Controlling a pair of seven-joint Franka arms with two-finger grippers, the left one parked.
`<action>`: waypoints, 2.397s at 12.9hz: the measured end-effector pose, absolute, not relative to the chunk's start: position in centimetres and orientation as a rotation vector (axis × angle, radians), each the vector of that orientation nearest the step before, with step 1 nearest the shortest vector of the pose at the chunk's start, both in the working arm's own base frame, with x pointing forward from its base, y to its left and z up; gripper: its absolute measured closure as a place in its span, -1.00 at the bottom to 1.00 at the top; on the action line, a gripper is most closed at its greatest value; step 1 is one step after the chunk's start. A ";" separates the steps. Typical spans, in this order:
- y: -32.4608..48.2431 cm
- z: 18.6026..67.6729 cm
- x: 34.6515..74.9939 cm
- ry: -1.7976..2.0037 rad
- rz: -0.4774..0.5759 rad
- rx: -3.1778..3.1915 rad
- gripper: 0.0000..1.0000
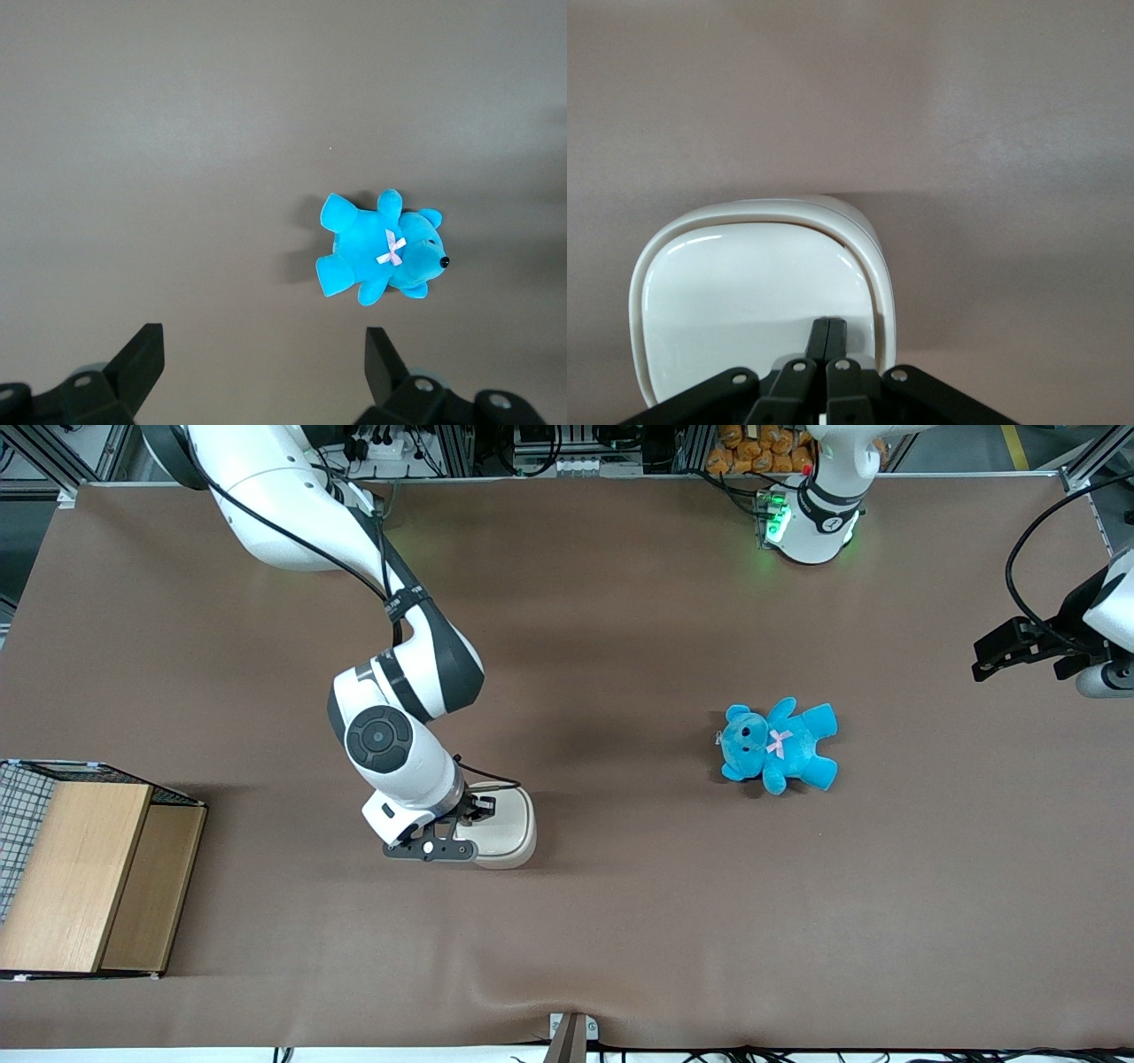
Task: Open trash can with right arm
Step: 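Lower the right gripper onto the lid's front edge and hook it, then lift the lid edge upward with the right gripper, flipping it open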
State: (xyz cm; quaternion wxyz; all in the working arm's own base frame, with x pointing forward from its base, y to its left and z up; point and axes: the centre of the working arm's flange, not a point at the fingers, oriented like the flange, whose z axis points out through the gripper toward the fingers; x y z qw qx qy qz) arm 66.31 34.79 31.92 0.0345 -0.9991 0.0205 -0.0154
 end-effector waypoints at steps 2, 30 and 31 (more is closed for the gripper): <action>34.8 31.9 66.3 0.064 -0.050 -3.071 0.98; 39.4 39.2 65.3 0.234 0.012 -2.944 0.98; 40.3 39.6 64.9 0.255 0.021 -2.927 0.98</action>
